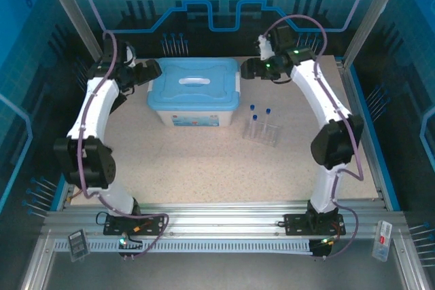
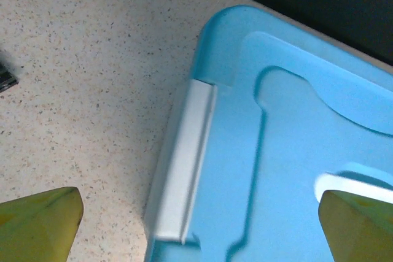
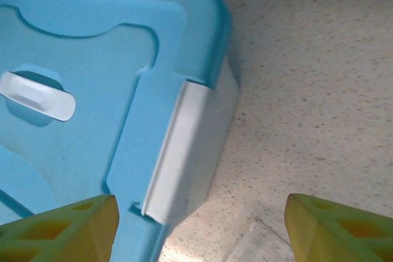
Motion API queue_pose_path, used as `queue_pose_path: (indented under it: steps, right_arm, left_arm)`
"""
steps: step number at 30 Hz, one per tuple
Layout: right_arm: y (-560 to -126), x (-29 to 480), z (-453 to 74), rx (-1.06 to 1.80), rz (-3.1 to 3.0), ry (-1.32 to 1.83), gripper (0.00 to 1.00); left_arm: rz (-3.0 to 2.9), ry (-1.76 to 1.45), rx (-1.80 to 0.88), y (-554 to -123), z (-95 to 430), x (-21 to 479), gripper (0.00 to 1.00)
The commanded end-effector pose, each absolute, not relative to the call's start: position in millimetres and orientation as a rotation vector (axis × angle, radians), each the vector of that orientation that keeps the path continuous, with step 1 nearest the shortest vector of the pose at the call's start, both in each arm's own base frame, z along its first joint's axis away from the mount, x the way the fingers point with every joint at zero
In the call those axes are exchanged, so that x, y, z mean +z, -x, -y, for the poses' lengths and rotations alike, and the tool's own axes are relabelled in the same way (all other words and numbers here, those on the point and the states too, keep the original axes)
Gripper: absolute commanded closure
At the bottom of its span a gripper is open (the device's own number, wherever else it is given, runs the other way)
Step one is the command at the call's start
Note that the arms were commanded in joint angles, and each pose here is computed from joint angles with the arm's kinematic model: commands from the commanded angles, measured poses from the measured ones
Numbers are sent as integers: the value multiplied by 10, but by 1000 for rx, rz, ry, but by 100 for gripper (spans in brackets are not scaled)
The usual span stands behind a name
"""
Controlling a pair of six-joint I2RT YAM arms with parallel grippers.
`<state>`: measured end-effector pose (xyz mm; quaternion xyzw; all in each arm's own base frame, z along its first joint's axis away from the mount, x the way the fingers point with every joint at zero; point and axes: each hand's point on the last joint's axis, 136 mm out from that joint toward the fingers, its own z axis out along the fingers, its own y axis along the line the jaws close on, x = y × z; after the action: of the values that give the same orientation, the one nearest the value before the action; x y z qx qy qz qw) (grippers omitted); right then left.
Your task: Organize the chemistry lab equipment
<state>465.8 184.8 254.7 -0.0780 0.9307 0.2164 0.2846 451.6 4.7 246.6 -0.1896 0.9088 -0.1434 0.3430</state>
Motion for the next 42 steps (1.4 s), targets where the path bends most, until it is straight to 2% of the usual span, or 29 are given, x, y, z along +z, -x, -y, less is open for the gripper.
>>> queue_pose_path:
  steps: [1, 4, 10, 22, 27, 32, 42]
  right_arm:
    - [-4547, 2854, -1646, 586, -2385, 173, 26]
    - [-4438, 2901, -1380, 517, -2319, 118, 22]
    - [-4281, 2572, -687, 336, -2362, -33, 16]
    - [-3897, 2067, 45, -77, -2282, -212, 11]
    - [-3792, 1840, 129, -177, -2216, -134, 11]
    - [-3689, 1618, 69, -149, -2161, -62, 11]
    - [-3615, 1401, -33, -185, -2012, 18, 12]
  left_arm:
    - [-2285, 481, -432, -4275, 21, 2683, 1]
    - [-2211, 467, -443, -4030, 54, 2741, 0]
    - [-2092, 376, -360, -3580, 135, 2751, 0]
    - [-2083, 235, -210, -3168, 293, 1942, 1]
    - [-2079, 165, -184, -3131, 337, 1707, 1]
    - [-2015, 100, -153, -3173, 340, 1594, 1]
    - [-1950, 25, -83, -3445, 318, 1437, 1]
